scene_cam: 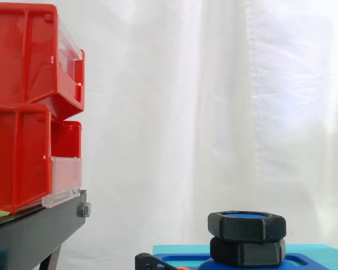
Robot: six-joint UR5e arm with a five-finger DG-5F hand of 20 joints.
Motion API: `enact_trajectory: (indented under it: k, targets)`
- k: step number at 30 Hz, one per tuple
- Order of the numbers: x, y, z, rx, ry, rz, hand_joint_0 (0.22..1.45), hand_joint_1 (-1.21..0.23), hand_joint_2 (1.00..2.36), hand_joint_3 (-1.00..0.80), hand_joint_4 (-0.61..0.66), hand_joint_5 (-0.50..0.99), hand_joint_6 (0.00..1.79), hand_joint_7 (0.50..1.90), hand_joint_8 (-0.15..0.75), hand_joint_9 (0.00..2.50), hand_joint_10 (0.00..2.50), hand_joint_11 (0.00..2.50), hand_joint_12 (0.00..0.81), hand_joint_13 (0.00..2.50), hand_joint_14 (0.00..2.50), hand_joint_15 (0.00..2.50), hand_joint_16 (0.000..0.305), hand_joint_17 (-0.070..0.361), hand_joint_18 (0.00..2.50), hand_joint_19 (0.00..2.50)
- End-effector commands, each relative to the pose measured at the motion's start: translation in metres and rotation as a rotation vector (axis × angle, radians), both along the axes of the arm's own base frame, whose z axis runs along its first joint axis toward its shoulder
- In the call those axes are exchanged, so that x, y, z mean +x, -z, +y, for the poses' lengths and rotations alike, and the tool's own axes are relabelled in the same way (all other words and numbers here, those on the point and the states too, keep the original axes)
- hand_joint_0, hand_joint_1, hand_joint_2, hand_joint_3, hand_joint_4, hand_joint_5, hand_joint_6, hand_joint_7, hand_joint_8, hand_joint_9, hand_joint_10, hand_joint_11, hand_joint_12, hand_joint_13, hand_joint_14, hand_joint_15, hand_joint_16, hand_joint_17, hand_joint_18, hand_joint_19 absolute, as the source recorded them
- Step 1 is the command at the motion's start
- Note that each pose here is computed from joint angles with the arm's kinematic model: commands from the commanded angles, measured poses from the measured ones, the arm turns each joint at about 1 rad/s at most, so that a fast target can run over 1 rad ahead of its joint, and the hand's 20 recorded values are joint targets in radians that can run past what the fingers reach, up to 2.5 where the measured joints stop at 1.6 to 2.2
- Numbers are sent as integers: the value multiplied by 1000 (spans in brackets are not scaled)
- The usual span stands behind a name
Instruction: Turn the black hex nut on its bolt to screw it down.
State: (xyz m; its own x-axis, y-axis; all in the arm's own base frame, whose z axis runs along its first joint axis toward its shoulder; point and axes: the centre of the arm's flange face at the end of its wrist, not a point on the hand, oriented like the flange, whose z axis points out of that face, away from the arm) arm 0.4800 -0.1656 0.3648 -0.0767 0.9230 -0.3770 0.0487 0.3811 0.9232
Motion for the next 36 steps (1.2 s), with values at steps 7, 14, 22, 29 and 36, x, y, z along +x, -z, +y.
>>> enact_trajectory:
  k: [7,14,22,29,36]
  targets:
    - [0,0,0,0,0,0,434,-346,1000,-500,126,-251,501,669,231,10,0,0,369,38,0,0,62,140,0,82]
    - [0,0,0,0,0,0,435,-344,1000,-500,127,-252,501,671,232,16,0,0,369,40,0,0,62,139,0,86]
    - [0,0,0,0,0,0,437,-376,1000,-500,145,-239,501,607,248,85,0,0,369,108,0,0,62,140,0,41]
    - [0,0,0,0,0,0,438,-380,1000,-500,142,-238,501,628,243,74,0,0,367,103,0,0,62,139,0,41]
    - [0,0,0,0,0,0,441,-387,1000,-500,136,-237,501,642,242,75,0,0,367,110,0,0,61,138,0,52]
